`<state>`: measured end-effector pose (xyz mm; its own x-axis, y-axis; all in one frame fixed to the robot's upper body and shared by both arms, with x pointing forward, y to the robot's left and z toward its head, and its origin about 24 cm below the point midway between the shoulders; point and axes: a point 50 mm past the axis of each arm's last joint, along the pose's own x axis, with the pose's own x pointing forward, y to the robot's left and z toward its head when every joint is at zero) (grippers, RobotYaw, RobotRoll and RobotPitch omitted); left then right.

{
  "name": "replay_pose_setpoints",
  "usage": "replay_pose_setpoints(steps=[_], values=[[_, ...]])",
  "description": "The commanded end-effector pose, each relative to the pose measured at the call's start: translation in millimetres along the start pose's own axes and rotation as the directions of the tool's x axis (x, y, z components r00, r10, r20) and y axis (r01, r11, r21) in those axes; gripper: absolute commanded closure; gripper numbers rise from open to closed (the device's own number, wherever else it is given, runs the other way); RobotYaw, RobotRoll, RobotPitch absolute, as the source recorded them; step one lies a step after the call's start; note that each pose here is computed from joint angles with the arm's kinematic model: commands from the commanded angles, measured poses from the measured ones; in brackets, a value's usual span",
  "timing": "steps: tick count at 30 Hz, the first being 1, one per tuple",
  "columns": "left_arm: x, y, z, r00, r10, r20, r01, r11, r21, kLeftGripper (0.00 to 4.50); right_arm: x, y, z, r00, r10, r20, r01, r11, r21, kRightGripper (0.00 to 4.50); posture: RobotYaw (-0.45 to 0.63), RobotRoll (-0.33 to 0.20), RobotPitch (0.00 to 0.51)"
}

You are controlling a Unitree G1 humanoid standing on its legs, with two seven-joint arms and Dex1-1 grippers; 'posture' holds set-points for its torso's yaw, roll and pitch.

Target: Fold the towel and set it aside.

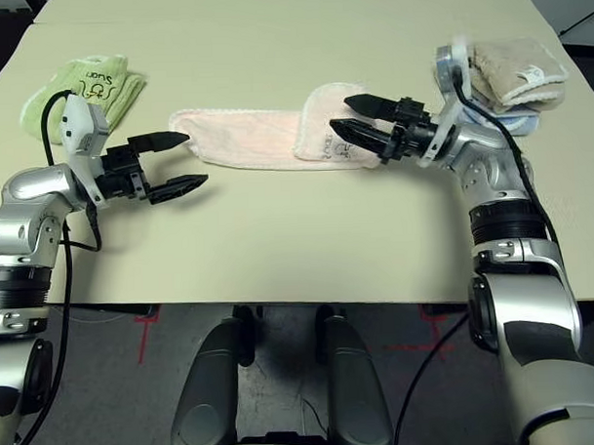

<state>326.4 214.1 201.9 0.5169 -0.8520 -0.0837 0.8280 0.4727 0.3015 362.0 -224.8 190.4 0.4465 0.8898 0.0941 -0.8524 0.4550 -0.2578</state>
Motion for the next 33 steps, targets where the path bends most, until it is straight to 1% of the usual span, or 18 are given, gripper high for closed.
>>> replay_pose_setpoints(steps=[1, 6, 10, 13, 15, 17, 22, 25, 28, 33], values=[[-5.9, -0.7, -6.0, 0.999, 0.05, 0.001, -0.05, 0.997, -0.054, 0.0, -9.5, 0.9, -4.3, 0.997, 0.062, -0.055, -0.065, 0.996, -0.065, 0.05, 0.05, 0.0, 0.236], [-12.7, -2.9, -7.7, 0.997, 0.069, -0.034, -0.071, 0.995, -0.075, 0.0, -17.2, -1.4, -0.3, 0.988, 0.127, -0.085, -0.133, 0.989, -0.063, 0.05, 0.07, 0.0, 0.24], [-17.8, -2.8, -8.0, 0.994, 0.079, -0.078, -0.088, 0.989, -0.118, 0.0, -22.5, -1.0, 3.7, 0.973, 0.19, -0.13, -0.2, 0.978, -0.068, 0.05, 0.07, 0.0, 0.243], [-20.7, -1.3, -7.1, 0.991, 0.091, -0.095, -0.104, 0.985, -0.14, 0.0, -25.4, -0.5, 4.2, 0.964, 0.204, -0.173, -0.221, 0.972, -0.084, 0.05, 0.07, 0.0, 0.243], [-20.8, -0.6, -8.0, 0.989, 0.099, -0.106, -0.114, 0.982, -0.15, 0.0, -25.4, -1.6, 5.6, 0.966, 0.199, -0.167, -0.215, 0.973, -0.088, 0.05, 0.06, 0.0, 0.244], [-19.1, -0.4, -9.3, 0.988, 0.106, -0.112, -0.123, 0.979, -0.163, 0.0, -23.5, -1.7, 5.9, 0.967, 0.199, -0.158, -0.215, 0.973, -0.09, 0.05, 0.06, 0.0, 0.244], [-11.8, 0.0, -15.5, 0.981, 0.135, -0.138, -0.168, 0.949, -0.267, 0.0, -16.9, 0.4, 5.9, 0.968, 0.214, -0.135, -0.227, 0.969, -0.096, 0.05, 0.06, 0.0, 0.248], [-7.7, 0.3, -18.1, 0.979, 0.133, -0.157, -0.175, 0.938, -0.298, 0.0, -15.3, 0.2, 7.0, 0.968, 0.215, -0.128, -0.228, 0.969, -0.099, 0.05, 0.06, 0.0, 0.249], [-4.3, 1.5, -17.8, 0.98, 0.126, -0.153, -0.167, 0.939, -0.299, 0.0, -15.4, -0.2, 7.6, 0.969, 0.212, -0.126, -0.225, 0.969, -0.101, 0.05, 0.06, 0.0, 0.248], [4.1, 3.3, -12.6, 0.989, 0.104, -0.103, -0.13, 0.948, -0.289, 0.0, -15.9, -0.8, 8.2, 0.972, 0.203, -0.122, -0.215, 0.971, -0.1, 0.05, 0.06, 0.0, 0.248]])
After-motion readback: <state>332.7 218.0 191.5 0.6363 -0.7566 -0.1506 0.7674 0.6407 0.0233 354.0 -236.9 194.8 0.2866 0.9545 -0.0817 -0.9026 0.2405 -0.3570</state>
